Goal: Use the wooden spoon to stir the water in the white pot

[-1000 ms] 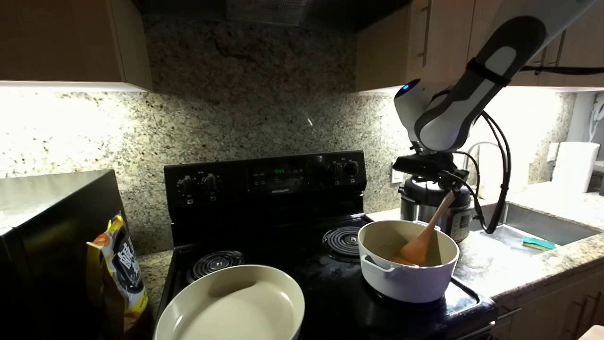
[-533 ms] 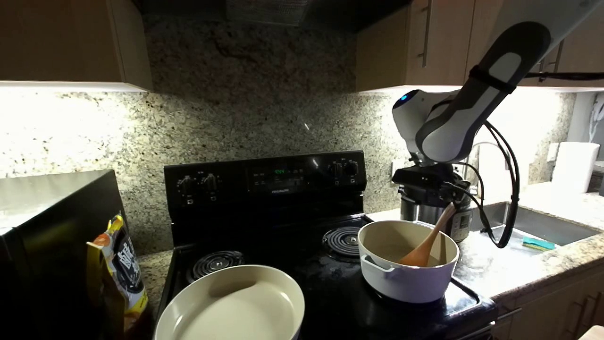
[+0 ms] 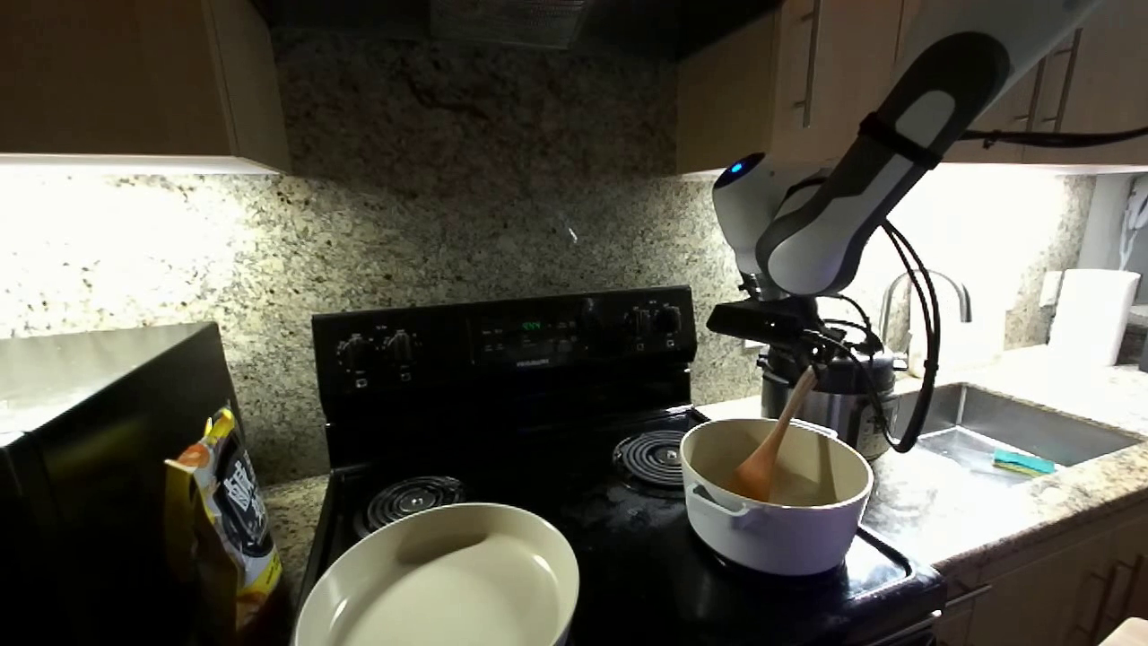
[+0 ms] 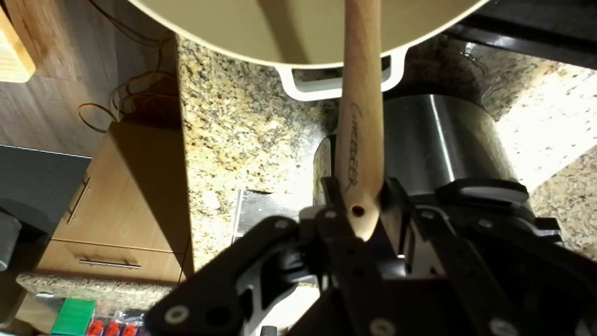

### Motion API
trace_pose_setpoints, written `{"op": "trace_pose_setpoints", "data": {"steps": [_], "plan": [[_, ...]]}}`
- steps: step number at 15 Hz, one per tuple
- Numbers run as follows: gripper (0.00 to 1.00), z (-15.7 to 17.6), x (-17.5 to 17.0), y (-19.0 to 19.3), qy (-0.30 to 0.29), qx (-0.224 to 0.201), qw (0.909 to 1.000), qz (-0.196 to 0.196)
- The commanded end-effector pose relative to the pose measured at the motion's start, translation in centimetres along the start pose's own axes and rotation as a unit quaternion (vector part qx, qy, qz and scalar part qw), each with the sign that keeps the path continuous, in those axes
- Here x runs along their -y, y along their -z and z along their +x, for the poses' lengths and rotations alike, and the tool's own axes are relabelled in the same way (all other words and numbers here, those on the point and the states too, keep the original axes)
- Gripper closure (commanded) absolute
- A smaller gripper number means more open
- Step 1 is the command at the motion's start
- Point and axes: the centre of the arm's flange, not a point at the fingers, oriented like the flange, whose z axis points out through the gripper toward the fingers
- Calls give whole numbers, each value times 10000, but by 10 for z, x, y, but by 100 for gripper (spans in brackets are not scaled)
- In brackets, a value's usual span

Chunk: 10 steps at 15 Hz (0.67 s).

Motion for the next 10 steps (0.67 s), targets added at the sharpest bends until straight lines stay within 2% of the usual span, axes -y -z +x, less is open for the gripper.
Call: {"op": "trace_pose_setpoints", "data": {"steps": [1, 5, 10], "plan": [[90, 15, 16, -5, -155, 98, 9998, -43], [90, 28, 2, -22, -381, 111, 9990, -190], [90, 41, -39, -48, -501, 100, 9979, -408]]}}
